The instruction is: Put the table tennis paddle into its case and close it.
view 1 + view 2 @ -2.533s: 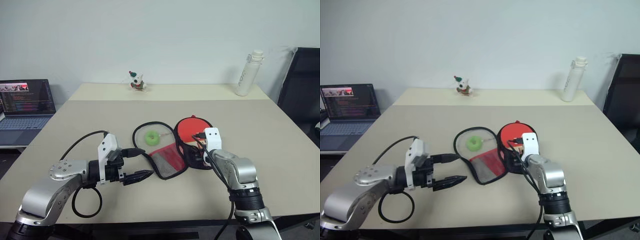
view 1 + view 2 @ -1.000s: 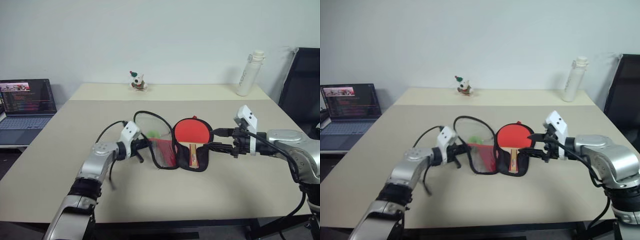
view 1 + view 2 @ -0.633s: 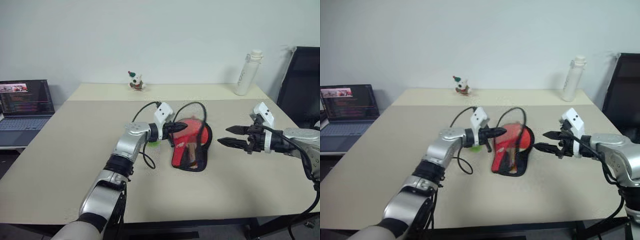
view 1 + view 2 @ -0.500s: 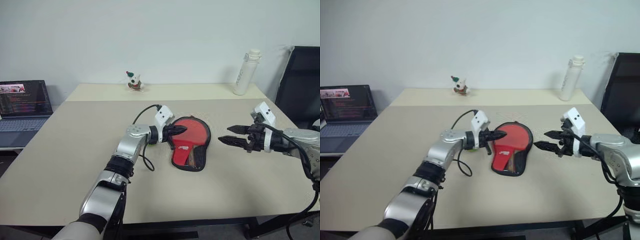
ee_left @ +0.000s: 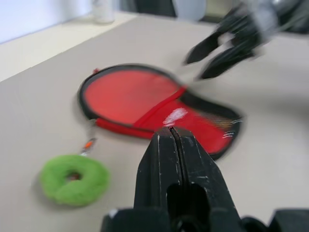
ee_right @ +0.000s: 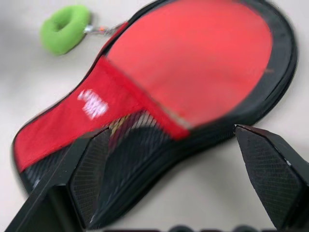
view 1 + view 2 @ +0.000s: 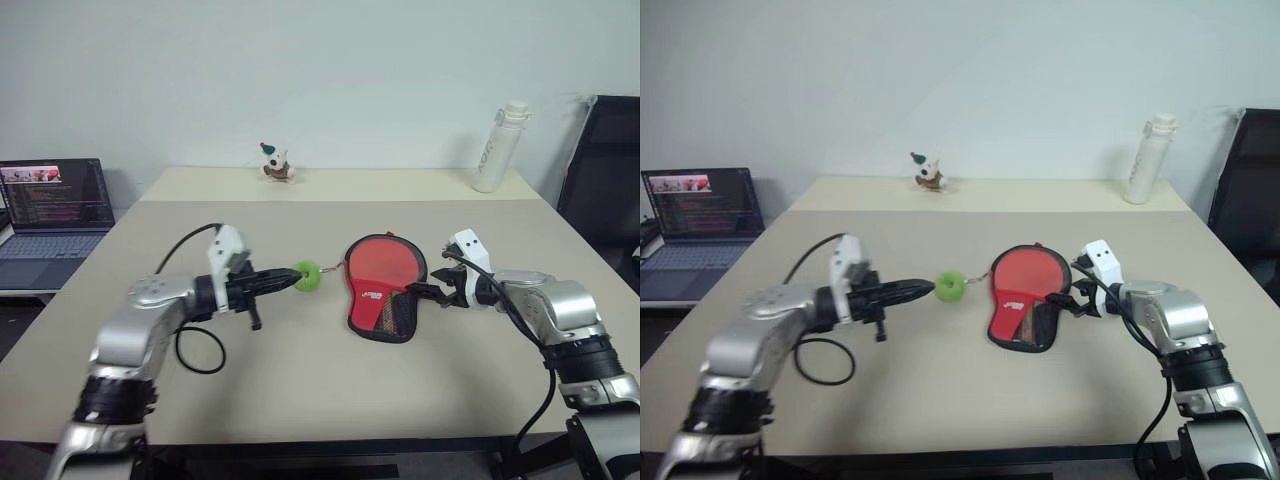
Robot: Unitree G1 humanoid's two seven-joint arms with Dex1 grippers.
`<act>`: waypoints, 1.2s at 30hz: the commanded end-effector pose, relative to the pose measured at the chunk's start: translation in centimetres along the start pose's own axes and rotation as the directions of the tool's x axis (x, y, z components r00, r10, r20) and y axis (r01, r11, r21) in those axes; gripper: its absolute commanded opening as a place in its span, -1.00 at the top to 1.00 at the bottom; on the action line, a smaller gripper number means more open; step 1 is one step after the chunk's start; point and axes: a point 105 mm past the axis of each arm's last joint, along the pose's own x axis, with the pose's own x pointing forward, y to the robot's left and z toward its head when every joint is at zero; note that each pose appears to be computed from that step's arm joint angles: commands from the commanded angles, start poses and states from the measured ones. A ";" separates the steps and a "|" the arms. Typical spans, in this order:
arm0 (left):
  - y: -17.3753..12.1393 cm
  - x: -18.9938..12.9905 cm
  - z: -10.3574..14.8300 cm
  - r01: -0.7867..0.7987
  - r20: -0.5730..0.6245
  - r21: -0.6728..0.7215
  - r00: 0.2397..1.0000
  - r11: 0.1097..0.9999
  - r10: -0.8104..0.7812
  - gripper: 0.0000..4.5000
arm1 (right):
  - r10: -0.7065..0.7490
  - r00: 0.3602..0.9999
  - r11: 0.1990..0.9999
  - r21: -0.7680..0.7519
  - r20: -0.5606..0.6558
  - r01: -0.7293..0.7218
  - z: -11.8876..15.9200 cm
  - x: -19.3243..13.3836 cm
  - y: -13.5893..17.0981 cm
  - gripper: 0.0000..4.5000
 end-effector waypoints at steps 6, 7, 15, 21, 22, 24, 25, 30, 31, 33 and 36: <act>-1.5 -2.6 1.2 -0.077 0.025 -0.020 0.997 0.997 0.078 1.00 | 0.012 0.999 1.000 0.018 -0.032 -0.011 -1.0 2.1 -0.2 -0.99; -1.6 -2.7 1.2 -0.086 0.027 -0.025 0.996 0.996 0.086 1.00 | 0.016 0.999 0.999 0.032 -0.034 -0.015 -1.1 2.4 0.0 -0.99; -1.9 -3.0 0.8 -0.118 0.007 -0.034 0.993 0.992 0.119 1.00 | 0.081 0.992 0.996 0.052 -0.095 -0.076 -2.6 4.3 1.8 -0.99; -1.7 -3.0 0.8 -0.131 0.000 -0.028 0.991 0.991 0.131 1.00 | 0.141 0.981 0.989 0.065 -0.131 -0.134 -3.5 5.1 3.3 -0.91; -1.8 -3.0 0.7 -0.132 -0.003 -0.028 0.991 0.991 0.132 1.00 | 0.154 0.979 0.987 0.074 -0.136 -0.145 -3.7 5.2 3.7 -0.82; -1.9 -3.1 0.6 -0.133 -0.011 -0.027 0.991 0.991 0.133 1.00 | 0.169 0.975 0.984 0.081 -0.148 -0.158 -4.0 5.6 4.2 -0.58; -1.9 -3.1 0.5 -0.133 -0.014 -0.027 0.991 0.991 0.132 1.00 | 0.176 0.973 0.982 0.087 -0.150 -0.165 -4.1 5.7 4.5 -0.45; -2.1 -3.4 0.1 -0.136 -0.035 -0.032 0.990 0.990 0.135 1.00 | 0.171 0.971 0.982 0.114 -0.167 -0.153 -4.7 6.2 4.5 0.27; -2.1 -3.4 0.0 -0.137 -0.039 -0.032 0.990 0.990 0.135 1.00 | 0.171 0.970 0.981 0.122 -0.171 -0.151 -4.8 6.2 4.5 0.39; -2.2 -3.5 -0.1 -0.138 -0.044 -0.033 0.990 0.990 0.137 1.00 | 0.176 0.969 0.978 0.139 -0.175 -0.153 -5.1 6.4 4.6 0.68; -2.3 -3.7 -0.5 -0.137 -0.055 -0.039 0.989 0.990 0.134 1.00 | 0.202 0.966 0.967 0.191 -0.159 -0.170 -4.9 6.8 5.3 0.99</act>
